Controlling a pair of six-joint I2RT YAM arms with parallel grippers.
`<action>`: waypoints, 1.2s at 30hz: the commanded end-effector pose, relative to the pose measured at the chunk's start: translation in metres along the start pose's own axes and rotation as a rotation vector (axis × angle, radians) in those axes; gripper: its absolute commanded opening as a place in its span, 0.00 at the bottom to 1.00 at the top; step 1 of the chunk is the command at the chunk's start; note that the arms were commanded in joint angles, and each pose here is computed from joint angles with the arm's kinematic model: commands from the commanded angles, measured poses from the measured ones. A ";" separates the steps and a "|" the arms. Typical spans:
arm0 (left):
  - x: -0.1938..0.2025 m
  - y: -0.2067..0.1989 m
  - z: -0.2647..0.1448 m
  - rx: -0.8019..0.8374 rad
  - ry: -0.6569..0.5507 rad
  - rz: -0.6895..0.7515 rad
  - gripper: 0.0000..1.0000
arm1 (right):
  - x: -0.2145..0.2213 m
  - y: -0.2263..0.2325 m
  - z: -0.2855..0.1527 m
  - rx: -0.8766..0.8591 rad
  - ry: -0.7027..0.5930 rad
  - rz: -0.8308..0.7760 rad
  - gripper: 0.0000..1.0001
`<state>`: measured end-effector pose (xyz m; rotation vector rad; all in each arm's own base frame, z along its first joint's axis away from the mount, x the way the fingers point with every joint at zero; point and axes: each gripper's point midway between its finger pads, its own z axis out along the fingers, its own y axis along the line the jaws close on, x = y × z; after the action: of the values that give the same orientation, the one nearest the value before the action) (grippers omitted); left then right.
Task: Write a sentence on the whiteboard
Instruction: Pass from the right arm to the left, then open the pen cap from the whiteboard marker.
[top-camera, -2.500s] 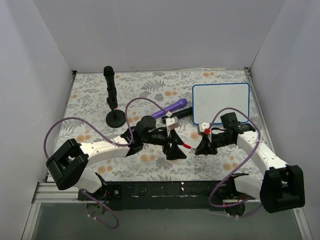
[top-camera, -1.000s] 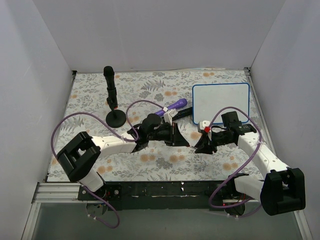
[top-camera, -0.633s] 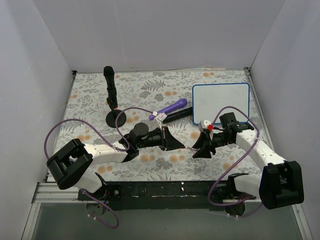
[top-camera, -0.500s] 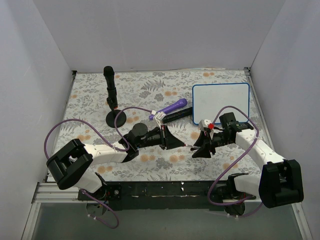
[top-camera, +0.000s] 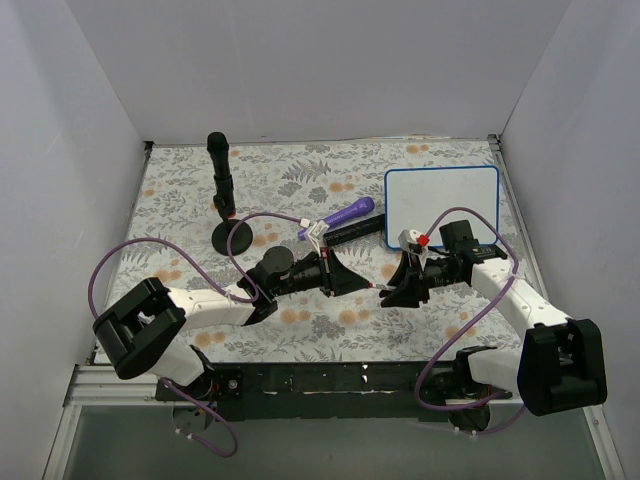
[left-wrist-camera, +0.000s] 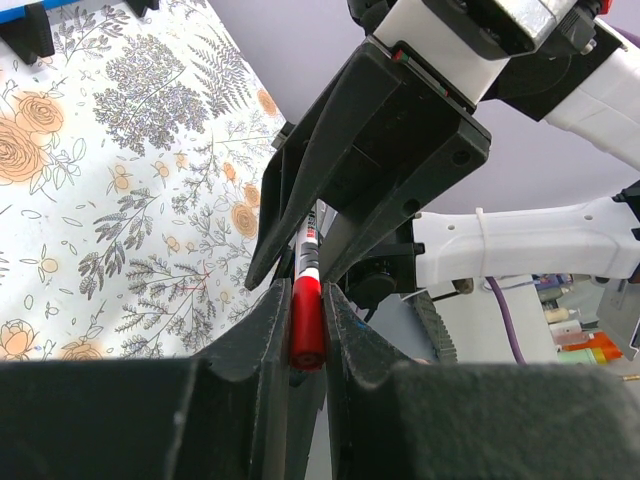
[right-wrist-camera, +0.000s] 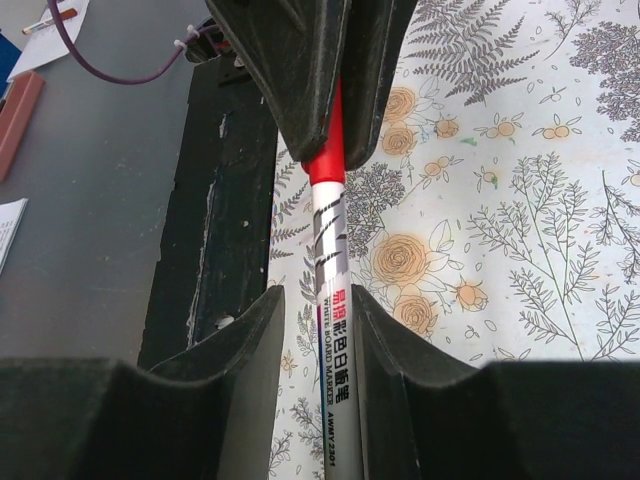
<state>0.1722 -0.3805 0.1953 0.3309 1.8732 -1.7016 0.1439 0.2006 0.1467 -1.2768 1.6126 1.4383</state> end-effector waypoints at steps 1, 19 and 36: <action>-0.005 -0.007 0.000 0.019 -0.028 0.027 0.00 | -0.013 -0.003 0.000 -0.007 -0.035 0.009 0.39; 0.001 -0.002 0.000 0.016 -0.016 0.026 0.00 | -0.013 -0.004 0.000 -0.009 -0.037 0.024 0.35; 0.004 -0.001 -0.003 0.026 -0.065 0.004 0.00 | -0.017 -0.005 -0.001 -0.012 -0.061 0.048 0.44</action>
<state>0.1658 -0.3769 0.1845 0.3009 1.8612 -1.7045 0.1505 0.2015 0.1503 -1.2068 1.6546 1.4811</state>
